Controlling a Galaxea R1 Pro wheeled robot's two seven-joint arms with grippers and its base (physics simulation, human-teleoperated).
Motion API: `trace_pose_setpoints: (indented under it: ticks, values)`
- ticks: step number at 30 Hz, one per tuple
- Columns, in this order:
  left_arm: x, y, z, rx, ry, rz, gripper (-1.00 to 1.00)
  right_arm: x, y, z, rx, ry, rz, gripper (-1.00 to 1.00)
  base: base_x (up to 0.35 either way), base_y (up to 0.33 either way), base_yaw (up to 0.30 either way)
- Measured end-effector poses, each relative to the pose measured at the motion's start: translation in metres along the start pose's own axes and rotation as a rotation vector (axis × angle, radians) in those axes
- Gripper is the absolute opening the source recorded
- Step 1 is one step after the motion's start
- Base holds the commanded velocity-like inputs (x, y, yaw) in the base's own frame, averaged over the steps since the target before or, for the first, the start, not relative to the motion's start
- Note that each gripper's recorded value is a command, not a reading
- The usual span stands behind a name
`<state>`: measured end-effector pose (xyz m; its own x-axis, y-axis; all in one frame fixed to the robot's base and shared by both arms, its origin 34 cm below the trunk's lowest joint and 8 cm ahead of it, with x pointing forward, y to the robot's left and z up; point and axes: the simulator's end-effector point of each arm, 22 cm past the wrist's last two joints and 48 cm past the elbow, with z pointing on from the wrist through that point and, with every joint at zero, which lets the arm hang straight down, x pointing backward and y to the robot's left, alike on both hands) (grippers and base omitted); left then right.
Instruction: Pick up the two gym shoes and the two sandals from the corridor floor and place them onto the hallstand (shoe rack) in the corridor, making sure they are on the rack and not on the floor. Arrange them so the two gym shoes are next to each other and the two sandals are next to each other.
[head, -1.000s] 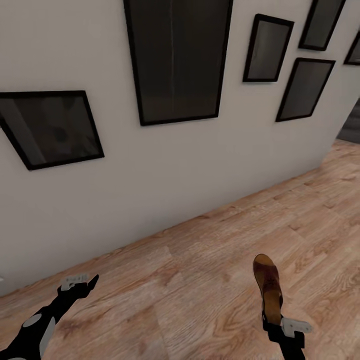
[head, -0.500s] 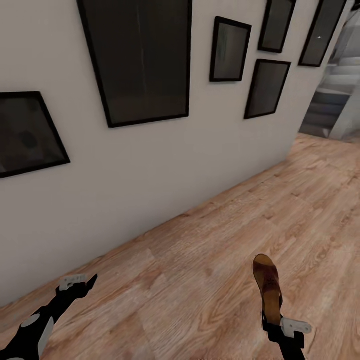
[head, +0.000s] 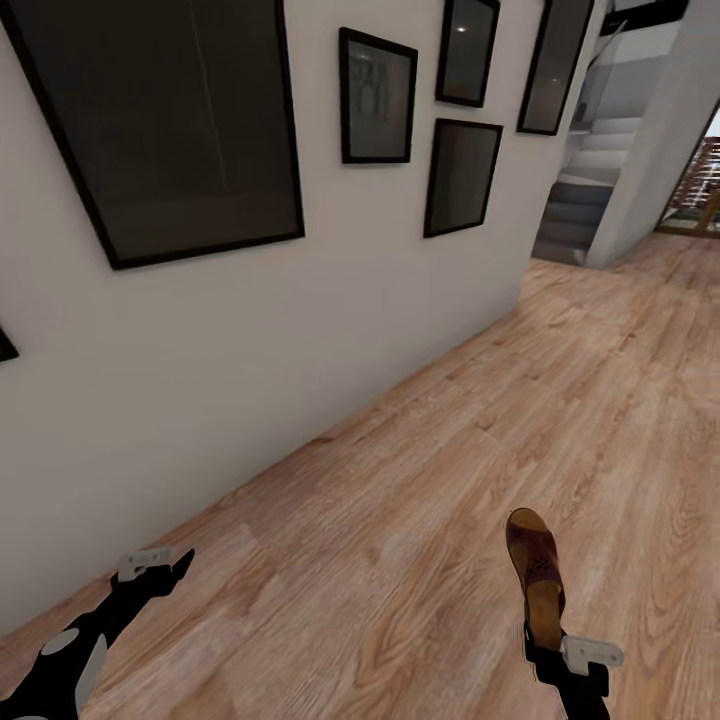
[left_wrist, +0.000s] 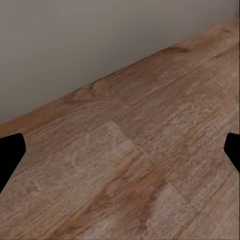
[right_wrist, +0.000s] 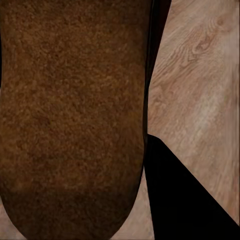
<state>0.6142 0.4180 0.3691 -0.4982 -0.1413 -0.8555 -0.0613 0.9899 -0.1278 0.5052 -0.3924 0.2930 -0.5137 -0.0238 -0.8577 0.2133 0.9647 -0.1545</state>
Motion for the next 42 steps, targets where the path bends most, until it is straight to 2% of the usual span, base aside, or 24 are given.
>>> trace_pose_setpoints:
  ticks: [8,34,42]
  values:
    - [0.0007,-0.0007,0.0002,0.001,0.001,-0.002,1.00,0.0003,0.0000,0.0000,0.000,0.001,0.001,-1.00,0.173,-0.109,-0.300]
    - [0.0007,-0.0011,0.0001,0.001,0.000,-0.004,1.00,-0.0025,-0.0049,0.0013,0.006,-0.005,0.000,-1.00,0.007,-0.002,-0.297]
    - [-0.0044,-0.0011,-0.0009,0.001,-0.009,-0.004,1.00,-0.0073,-0.0083,0.0021,0.008,-0.014,0.000,-1.00,0.234,0.000,-0.246]
